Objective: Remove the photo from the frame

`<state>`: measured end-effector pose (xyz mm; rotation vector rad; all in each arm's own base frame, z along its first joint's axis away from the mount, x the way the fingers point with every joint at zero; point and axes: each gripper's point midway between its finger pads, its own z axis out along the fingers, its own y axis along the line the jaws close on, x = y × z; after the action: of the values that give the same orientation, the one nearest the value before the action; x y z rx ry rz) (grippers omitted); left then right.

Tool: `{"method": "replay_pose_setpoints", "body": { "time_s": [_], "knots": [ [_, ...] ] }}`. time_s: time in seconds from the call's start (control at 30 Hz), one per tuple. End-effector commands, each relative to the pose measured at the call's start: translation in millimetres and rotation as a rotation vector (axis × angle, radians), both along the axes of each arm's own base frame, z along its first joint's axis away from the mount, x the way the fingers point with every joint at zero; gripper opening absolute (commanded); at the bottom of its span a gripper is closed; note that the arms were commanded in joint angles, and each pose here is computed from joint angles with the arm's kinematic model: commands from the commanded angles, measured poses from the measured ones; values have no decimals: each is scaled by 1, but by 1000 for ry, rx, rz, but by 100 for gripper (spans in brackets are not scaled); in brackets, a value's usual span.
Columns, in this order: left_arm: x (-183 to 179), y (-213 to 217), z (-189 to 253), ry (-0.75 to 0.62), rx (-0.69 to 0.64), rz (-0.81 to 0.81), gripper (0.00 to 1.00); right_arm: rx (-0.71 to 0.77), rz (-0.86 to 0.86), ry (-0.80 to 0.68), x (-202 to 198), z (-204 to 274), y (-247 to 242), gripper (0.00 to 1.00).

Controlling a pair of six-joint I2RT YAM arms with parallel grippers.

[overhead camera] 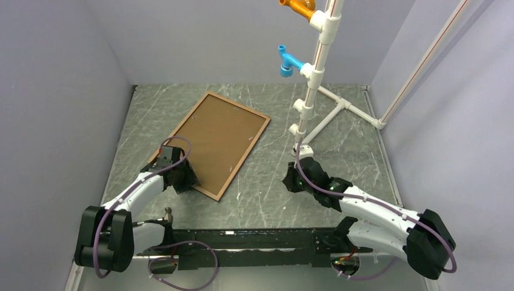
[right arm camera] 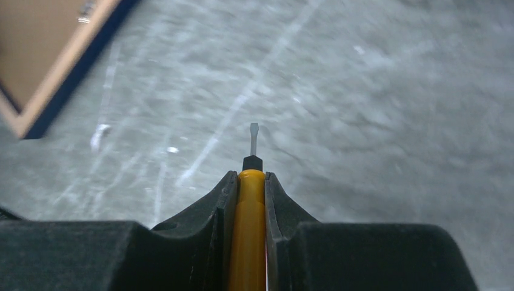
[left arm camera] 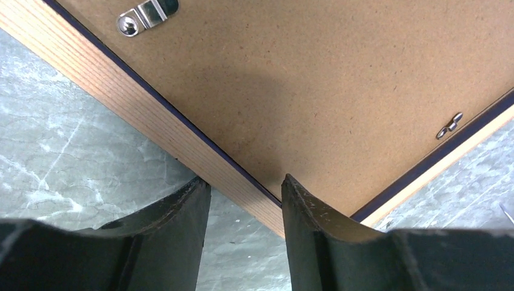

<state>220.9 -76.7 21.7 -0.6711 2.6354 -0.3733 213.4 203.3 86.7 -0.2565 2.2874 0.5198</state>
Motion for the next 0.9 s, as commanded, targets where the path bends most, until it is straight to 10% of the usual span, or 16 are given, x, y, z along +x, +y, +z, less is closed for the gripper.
{"method": "replay_pose_setpoints", "body": {
  "time_s": [0.0, 0.87],
  "knots": [
    [-13, -5, -3, 15, -16, -52, 52, 13, -244, -18, 6, -11, -34, 0],
    [-4, -16, 41, -117, -82, -79, 54, -78, -385, 198, -27, -57, -59, 38]
  ]
}}
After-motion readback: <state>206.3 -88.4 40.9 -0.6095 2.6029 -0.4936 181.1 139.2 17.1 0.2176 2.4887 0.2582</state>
